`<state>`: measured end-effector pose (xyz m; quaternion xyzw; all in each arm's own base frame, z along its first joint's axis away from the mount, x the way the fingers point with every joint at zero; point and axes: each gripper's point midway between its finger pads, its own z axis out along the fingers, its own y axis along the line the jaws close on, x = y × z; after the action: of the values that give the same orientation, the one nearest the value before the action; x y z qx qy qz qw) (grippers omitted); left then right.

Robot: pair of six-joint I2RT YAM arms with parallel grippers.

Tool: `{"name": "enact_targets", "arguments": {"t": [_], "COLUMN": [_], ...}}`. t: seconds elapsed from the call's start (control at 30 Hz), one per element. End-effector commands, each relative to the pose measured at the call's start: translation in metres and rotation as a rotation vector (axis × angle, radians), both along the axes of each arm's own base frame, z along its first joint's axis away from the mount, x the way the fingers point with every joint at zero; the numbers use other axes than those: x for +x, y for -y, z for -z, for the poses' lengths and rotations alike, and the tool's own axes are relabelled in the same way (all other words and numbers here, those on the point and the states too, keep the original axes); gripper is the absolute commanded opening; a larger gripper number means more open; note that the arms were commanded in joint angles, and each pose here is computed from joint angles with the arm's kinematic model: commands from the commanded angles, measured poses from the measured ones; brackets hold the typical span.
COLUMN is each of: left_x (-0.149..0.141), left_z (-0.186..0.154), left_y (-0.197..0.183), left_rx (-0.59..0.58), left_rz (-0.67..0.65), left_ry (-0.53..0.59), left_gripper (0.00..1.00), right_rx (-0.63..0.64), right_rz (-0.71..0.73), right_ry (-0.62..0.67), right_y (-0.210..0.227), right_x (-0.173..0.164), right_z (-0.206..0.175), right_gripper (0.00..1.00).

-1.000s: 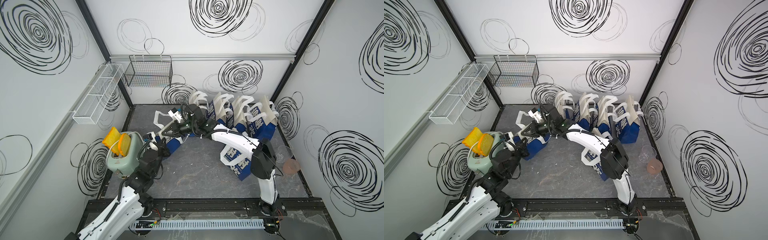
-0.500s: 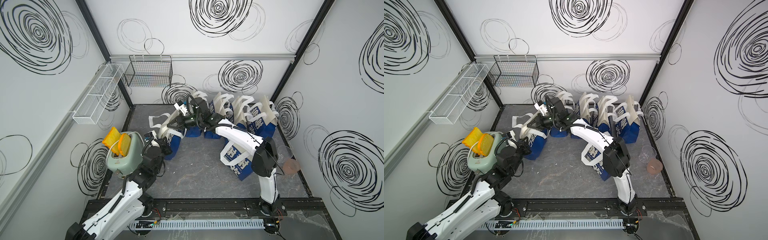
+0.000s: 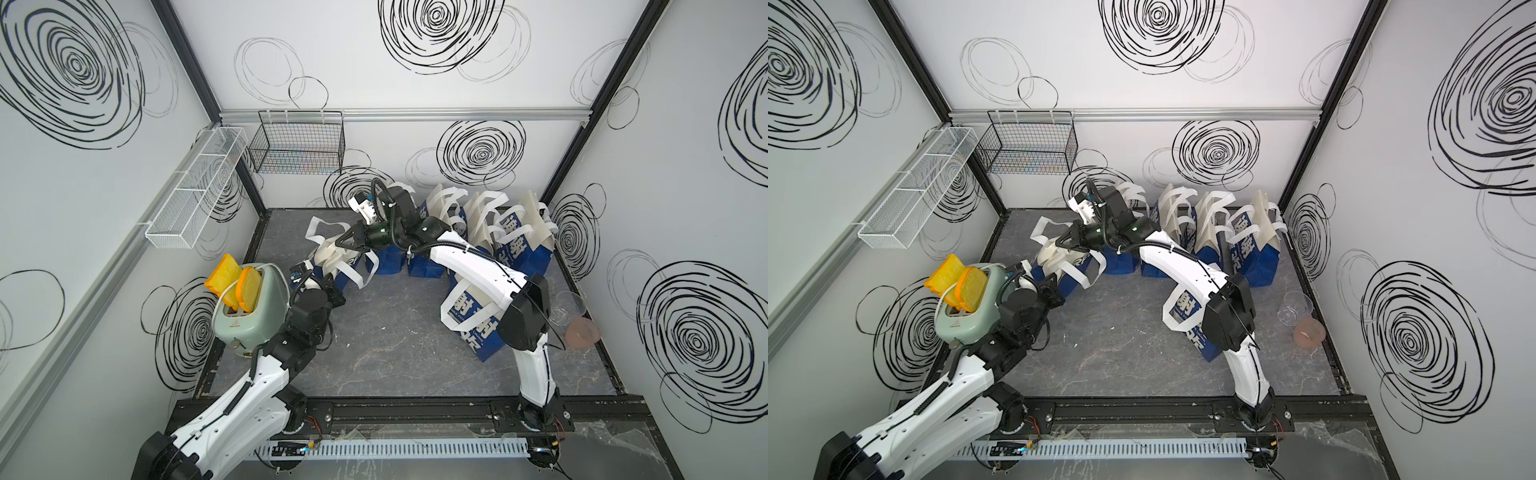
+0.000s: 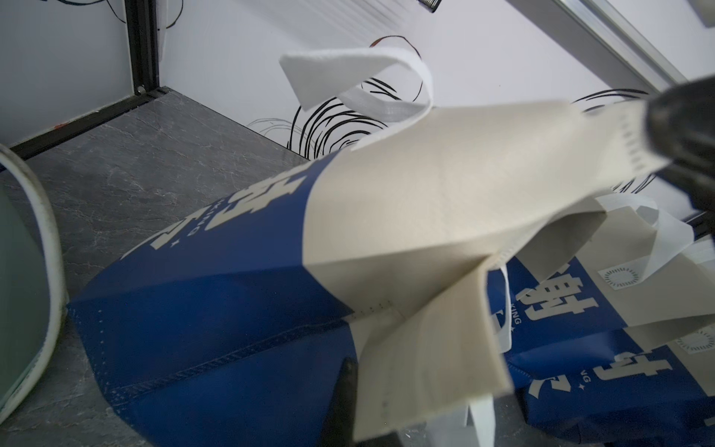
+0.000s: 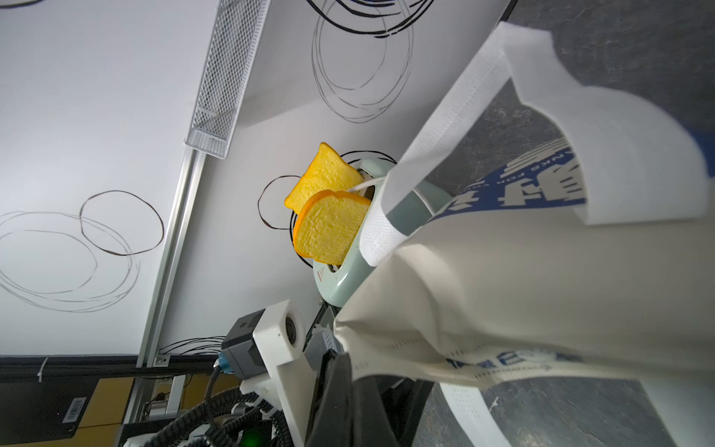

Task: Open the takeout bag
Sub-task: Open the takeout bag at the center of the board.

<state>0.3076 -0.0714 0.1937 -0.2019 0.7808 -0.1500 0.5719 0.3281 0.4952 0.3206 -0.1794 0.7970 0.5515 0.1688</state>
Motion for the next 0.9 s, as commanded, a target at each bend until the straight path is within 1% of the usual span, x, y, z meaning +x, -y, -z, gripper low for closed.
{"name": "enact_targets", "arguments": {"t": [0.0, 0.2, 0.27, 0.33, 0.37, 0.4, 0.47, 0.5, 0.57, 0.63, 0.73, 0.87], "left_x": [-0.042, -0.039, -0.036, -0.032, -0.030, -0.029, -0.026, -0.025, -0.024, -0.023, -0.023, -0.020], "left_z": [0.101, 0.104, 0.099, 0.091, 0.087, 0.084, 0.078, 0.076, 0.073, 0.071, 0.069, 0.064], "left_y": [-0.039, -0.035, -0.033, -0.028, -0.027, -0.025, -0.021, -0.020, -0.019, -0.018, -0.018, -0.020], "left_rx": [0.203, 0.200, 0.178, 0.154, 0.143, 0.135, 0.118, 0.113, 0.104, 0.095, 0.073, 0.026], "left_rz": [-0.102, -0.087, -0.087, -0.075, -0.071, -0.066, -0.052, -0.048, -0.043, -0.042, -0.047, -0.060], "left_ry": [-0.382, -0.403, -0.384, -0.354, -0.340, -0.331, -0.316, -0.311, -0.306, -0.302, -0.297, -0.290], "left_gripper": [0.00, 0.00, 0.00, 0.00, 0.00, 0.00, 0.00, 0.00, 0.00, 0.00, 0.00, 0.00], "right_rx": [0.143, 0.108, 0.103, 0.120, 0.120, 0.124, 0.119, 0.122, 0.121, 0.128, 0.104, 0.036], "right_rz": [0.077, 0.047, 0.026, -0.023, -0.041, -0.058, -0.065, -0.069, -0.056, -0.043, -0.012, 0.026], "right_ry": [0.245, 0.276, 0.259, 0.217, 0.190, 0.168, 0.114, 0.101, 0.084, 0.070, 0.001, -0.068], "right_y": [0.017, 0.011, 0.009, 0.005, 0.003, 0.002, 0.005, 0.007, 0.014, 0.023, 0.037, 0.052], "right_x": [0.023, 0.019, 0.017, 0.010, 0.007, 0.003, 0.001, 0.000, -0.001, 0.001, 0.006, 0.007], "right_z": [-0.089, -0.087, -0.081, -0.073, -0.067, -0.062, -0.050, -0.047, -0.043, -0.040, -0.023, 0.010], "right_gripper": [0.00, 0.00, 0.00, 0.00, 0.03, 0.10, 0.42, 0.49, 0.70, 0.73, 0.73, 0.67]}}
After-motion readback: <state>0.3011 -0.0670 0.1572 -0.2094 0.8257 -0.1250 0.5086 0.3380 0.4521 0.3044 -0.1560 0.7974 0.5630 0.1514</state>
